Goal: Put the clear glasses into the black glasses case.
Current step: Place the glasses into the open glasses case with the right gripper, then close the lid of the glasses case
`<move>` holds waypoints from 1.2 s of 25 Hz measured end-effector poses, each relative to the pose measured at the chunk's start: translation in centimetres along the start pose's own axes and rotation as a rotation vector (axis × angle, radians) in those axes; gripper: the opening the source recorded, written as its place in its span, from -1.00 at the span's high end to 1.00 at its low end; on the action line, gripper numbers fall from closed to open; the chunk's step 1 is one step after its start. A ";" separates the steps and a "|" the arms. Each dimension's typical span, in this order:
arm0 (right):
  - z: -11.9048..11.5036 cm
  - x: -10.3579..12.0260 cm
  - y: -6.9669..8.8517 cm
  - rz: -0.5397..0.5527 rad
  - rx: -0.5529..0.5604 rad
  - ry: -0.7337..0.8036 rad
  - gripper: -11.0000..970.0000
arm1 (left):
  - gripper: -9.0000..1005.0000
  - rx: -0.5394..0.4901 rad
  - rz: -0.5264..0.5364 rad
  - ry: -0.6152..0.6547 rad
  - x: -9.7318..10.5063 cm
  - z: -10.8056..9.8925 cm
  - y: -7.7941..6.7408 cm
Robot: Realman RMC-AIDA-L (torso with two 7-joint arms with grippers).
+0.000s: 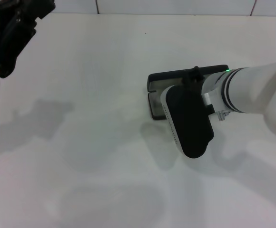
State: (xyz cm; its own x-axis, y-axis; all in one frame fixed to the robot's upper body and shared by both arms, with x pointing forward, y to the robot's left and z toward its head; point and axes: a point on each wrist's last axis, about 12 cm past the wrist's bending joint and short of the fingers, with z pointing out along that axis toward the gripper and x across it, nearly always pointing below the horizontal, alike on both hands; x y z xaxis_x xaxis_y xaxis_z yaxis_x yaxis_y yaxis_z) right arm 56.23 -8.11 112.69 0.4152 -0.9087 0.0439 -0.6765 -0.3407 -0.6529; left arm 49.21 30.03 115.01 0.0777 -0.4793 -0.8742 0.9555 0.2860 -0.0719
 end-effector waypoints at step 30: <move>-4.7 -1.2 1.1 0.151 0.015 -0.118 0.55 | 0.81 0.011 0.018 0.000 -0.2 0.3 0.2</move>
State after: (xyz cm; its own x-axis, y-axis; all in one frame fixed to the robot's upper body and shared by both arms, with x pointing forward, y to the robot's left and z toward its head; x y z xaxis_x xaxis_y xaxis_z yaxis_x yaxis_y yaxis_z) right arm 52.13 -8.55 115.43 0.3789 -0.9142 -0.1441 -0.7279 -0.1982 -0.6564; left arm 49.44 29.96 115.26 0.0951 -0.4741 -0.8753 0.9570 0.2856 -0.0507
